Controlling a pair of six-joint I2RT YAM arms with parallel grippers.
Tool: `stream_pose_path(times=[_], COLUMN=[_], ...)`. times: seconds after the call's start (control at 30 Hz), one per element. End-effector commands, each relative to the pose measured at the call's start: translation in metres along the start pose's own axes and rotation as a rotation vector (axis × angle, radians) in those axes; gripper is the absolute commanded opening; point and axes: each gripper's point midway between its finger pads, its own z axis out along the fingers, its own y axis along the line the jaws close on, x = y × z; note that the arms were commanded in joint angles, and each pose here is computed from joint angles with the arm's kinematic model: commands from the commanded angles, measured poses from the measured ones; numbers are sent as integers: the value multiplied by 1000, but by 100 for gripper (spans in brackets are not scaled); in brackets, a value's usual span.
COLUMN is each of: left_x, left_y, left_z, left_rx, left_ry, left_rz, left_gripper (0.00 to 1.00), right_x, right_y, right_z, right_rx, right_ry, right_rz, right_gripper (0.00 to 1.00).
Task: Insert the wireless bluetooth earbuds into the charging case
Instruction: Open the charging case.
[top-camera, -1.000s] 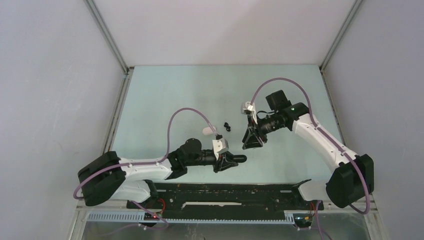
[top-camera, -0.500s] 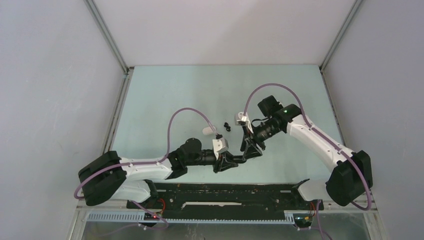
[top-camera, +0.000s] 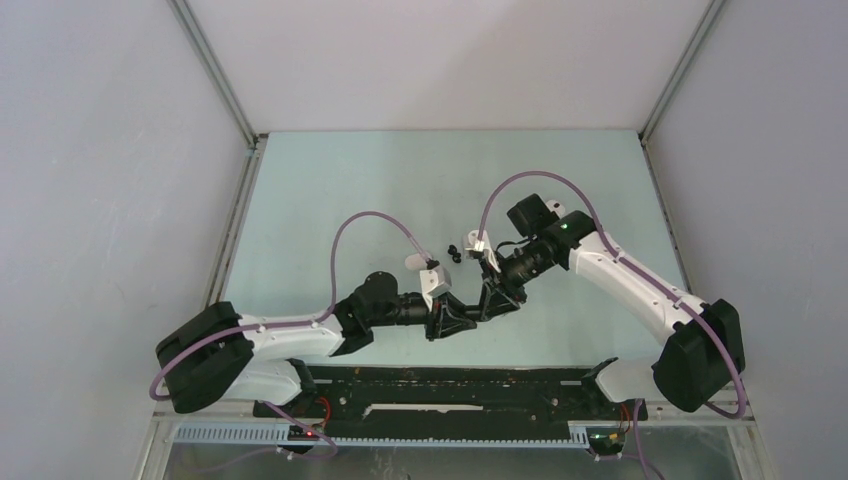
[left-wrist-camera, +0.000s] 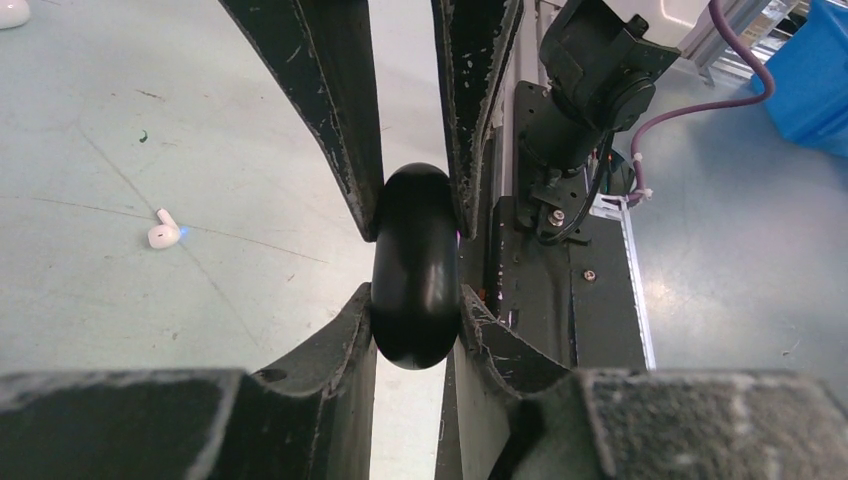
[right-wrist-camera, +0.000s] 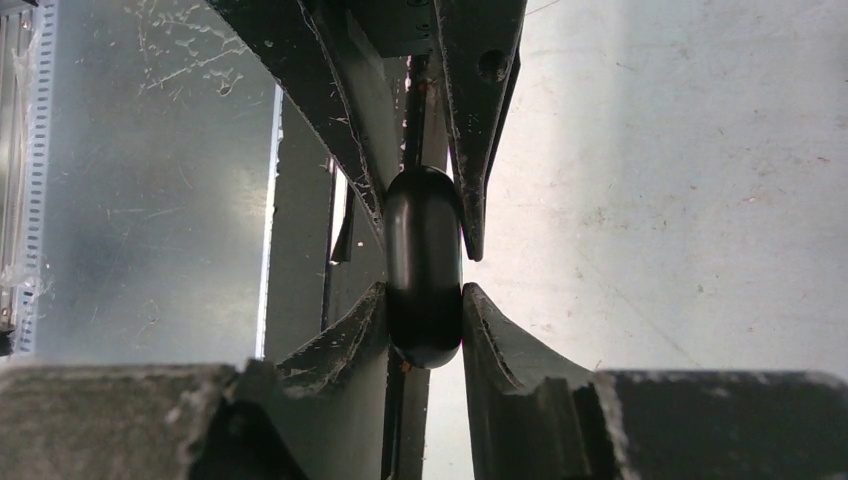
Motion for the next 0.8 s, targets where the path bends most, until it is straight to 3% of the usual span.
stream_pose_path(times=[0.0, 0.13, 0.77], left_x=[-20, -10, -15], left_y=[-1, 1, 3], left_z=[-1, -4, -5], left_rx=[1, -7, -32], left_ry=[-80, -75, -103], left_rz=[28, 28, 7], left_gripper=[21, 34, 46], right_x=[-6, -9, -6], right_y=[-7, -10, -11], right_z=[-3, -9, -6], right_rx=[29, 50, 38], right_ry=[-5, -28, -16], right_rz=[-25, -26, -8], right_gripper=[13, 12, 12])
